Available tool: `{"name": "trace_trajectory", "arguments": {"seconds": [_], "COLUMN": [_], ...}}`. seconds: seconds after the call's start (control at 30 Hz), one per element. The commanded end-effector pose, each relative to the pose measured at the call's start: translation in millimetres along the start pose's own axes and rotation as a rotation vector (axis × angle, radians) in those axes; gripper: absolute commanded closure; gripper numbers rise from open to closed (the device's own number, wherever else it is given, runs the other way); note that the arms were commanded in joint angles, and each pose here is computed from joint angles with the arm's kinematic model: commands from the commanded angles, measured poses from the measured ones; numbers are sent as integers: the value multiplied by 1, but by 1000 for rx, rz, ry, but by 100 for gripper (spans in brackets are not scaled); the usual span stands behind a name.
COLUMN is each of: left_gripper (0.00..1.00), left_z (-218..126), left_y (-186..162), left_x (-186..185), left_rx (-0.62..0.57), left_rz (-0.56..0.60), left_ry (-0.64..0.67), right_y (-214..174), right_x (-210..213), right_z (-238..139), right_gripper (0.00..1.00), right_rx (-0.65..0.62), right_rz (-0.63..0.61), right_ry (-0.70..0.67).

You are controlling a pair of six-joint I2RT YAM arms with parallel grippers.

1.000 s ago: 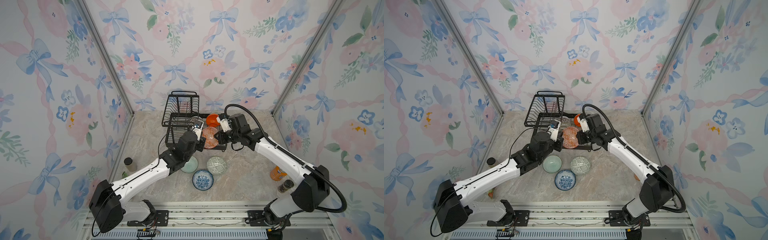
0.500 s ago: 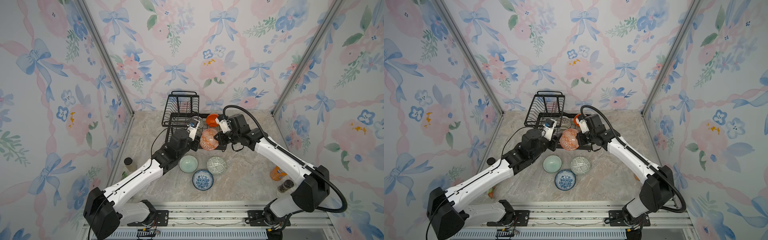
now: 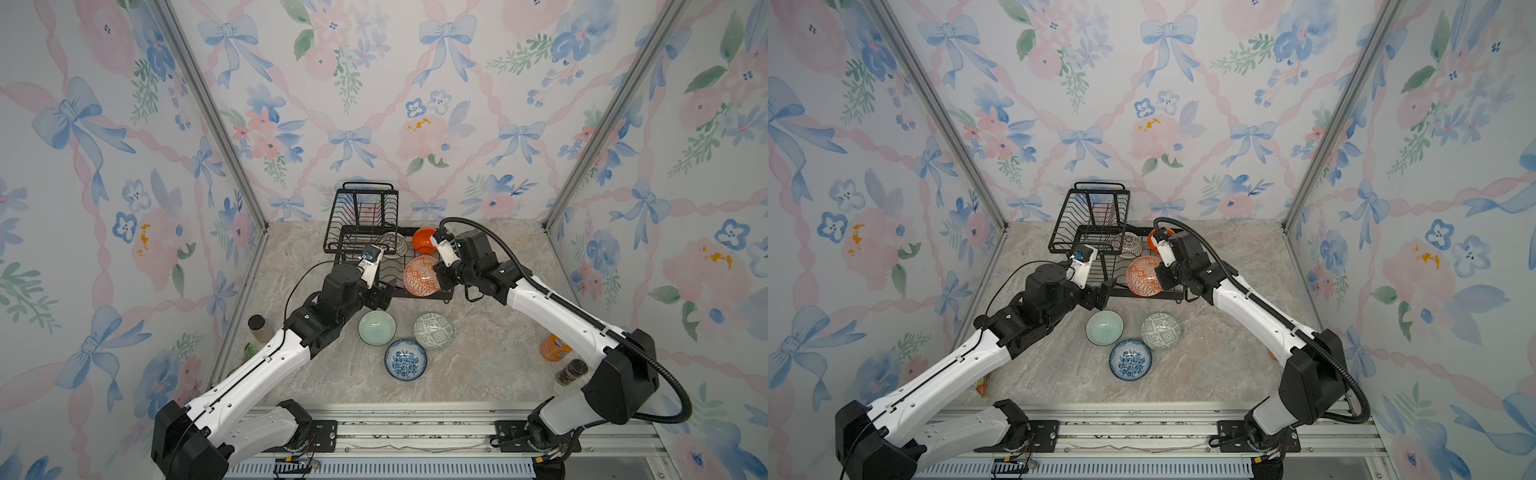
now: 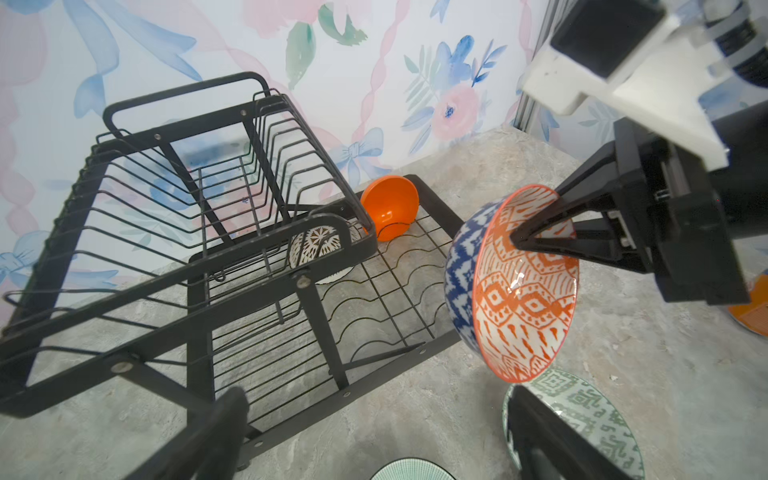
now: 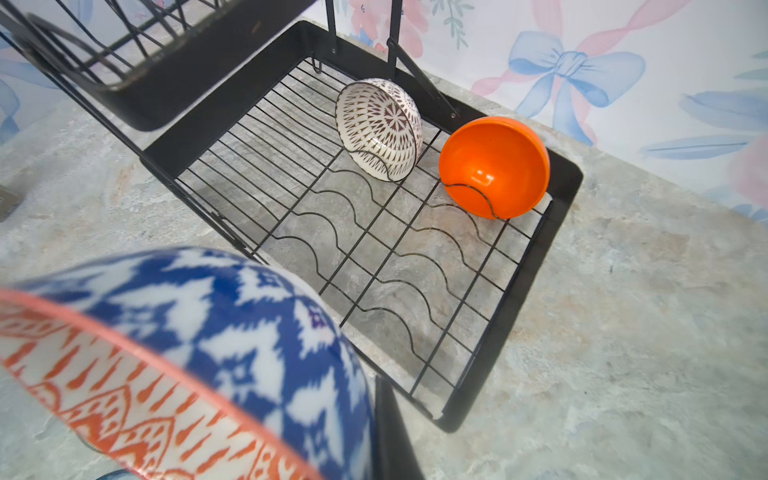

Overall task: Load the bowls into the dish rack
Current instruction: 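Carry the patterned bowl into the rack with the right gripper while the left gripper releases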

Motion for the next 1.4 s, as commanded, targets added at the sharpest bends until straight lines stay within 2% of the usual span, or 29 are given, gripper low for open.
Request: {"name": "trace_trajectory", "arguments": {"seconds": [0.0,0.2,0.3,0.47,0.63,0.77,0.93,1.23,1.37], "left_gripper": [2,2,2,2,2,2,2,2,2], "left_z": [-4,-8,-8,-7,-10,-11,-13,-15,-16], "left_y": [-14,-19,-21,-25,-25,-25,-25,-24,-23], "left_x": [13,21,24,25,24,25,26,26,26], "left_rx": [39,39,44,52,45,43,41,33,31], "left_rz": [1,-21,-26,-35,-48,-51,-54,-57,-60], "left_ry": [57,73,73,70,64,64,65,63,60], "right_y": [34,49,62,65,65,67,62,57,50], "right_x": [-17,-34,-44,-51,-57,-48,-34,-36,-34], "right_z": [-1,19,28,73,102,119,143,139,136], "right_gripper": [100,100,100,100,100,100,100,100,100], "right_rx": [-202,-346,-391,-420,-443,-489,-466,-578,-608], "right_rz": [-121,-329,-388,-496,-510,-532,-600,-616,-666], "right_ry": [-122,-267,-331,-415,-487,-488,-471,-558,-598]}}
Point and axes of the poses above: each gripper's point midway between its finger pads, its own z axis out along the fingers, its own x axis along the line the jaws close on, y = z × x, the point moved 4 cm from there along -z, back along the fingers, and after that the axes turned 5 degrees about -z, right-handed, at the moved point
